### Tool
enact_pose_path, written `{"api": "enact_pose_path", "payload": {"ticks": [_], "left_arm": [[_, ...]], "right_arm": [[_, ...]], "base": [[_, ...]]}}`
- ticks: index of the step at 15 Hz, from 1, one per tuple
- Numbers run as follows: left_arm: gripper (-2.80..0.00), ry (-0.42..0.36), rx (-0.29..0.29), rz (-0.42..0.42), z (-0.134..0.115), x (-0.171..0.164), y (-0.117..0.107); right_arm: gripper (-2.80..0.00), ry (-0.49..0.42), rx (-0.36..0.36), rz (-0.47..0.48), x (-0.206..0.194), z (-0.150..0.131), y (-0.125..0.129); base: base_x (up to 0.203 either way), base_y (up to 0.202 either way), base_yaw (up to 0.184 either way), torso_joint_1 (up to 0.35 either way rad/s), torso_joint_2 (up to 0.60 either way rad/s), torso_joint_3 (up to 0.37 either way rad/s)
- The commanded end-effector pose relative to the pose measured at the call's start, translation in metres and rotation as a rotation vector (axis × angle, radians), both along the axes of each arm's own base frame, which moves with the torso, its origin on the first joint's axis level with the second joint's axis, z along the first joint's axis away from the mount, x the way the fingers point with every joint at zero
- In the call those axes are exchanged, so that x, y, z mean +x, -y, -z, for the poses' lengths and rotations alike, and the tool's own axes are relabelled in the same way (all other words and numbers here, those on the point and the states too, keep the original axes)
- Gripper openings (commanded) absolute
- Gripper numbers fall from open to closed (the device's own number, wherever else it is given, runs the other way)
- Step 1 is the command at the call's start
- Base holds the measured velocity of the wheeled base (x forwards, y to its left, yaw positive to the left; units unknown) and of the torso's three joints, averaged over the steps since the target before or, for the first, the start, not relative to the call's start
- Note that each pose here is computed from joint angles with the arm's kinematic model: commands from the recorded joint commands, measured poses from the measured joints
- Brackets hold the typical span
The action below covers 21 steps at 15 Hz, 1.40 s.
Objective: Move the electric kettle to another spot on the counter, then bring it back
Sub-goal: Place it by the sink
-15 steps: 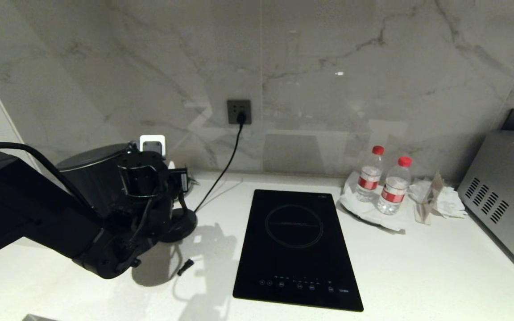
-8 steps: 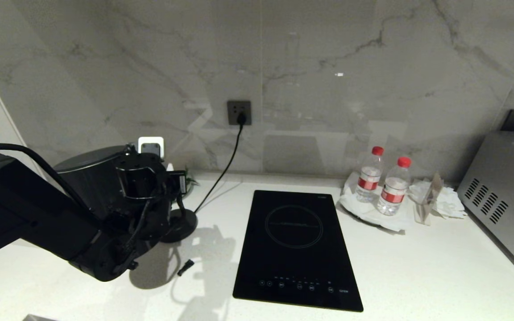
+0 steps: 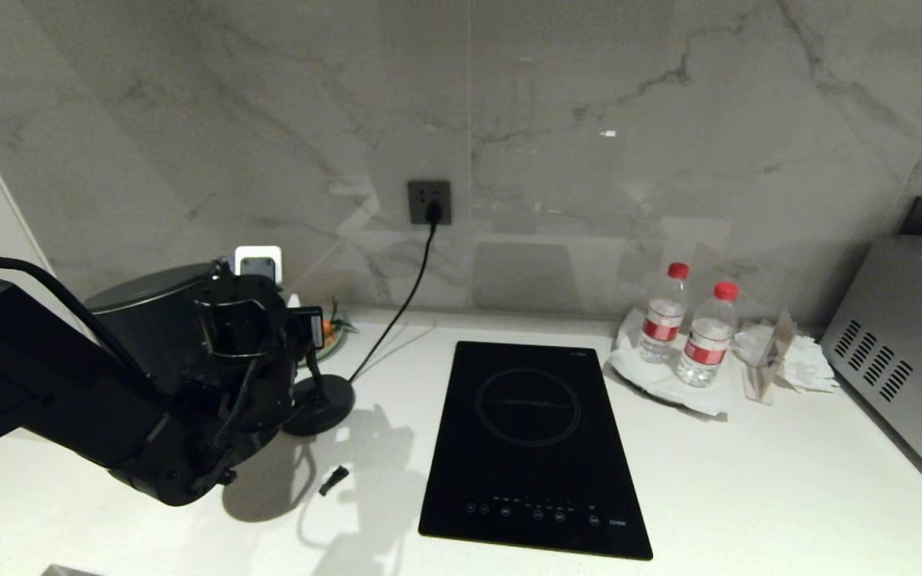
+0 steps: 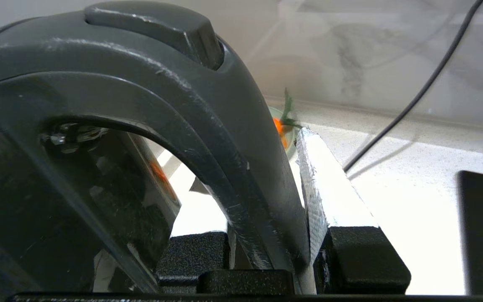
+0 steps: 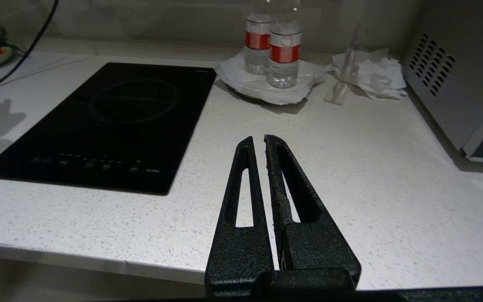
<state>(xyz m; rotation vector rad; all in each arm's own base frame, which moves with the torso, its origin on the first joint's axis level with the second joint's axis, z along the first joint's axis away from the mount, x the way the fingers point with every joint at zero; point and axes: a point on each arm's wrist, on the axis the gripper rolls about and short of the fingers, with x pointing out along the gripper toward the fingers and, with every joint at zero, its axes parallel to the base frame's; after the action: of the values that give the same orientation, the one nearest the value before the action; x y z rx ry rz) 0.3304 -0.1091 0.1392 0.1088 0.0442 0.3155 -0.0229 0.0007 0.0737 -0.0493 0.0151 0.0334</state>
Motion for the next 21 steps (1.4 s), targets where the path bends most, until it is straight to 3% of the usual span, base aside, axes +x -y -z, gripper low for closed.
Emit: {"api": "enact_pose_path", "payload": {"ticks": [1,21], "left_arm": [[-2.8,0.01,-0.003,-0.022,-0.0024,0.0003,-0.0053],[-2.8,0.011,-0.004,-0.036,-0.0021,0.0021,-0.0103]], "right_arm": [[-2.8,-0.001,-0.001,-0.001,0.0001,0.0,0.0],[-2.8,-0.001,0.0,-0.001,0.0001,0.0,0.0]], "base": [[0.007,-0.014,0.076,-0.002,0.0,0.005],[-0.001,-0.007,0.173,0.002,0.0,0.001]]}}
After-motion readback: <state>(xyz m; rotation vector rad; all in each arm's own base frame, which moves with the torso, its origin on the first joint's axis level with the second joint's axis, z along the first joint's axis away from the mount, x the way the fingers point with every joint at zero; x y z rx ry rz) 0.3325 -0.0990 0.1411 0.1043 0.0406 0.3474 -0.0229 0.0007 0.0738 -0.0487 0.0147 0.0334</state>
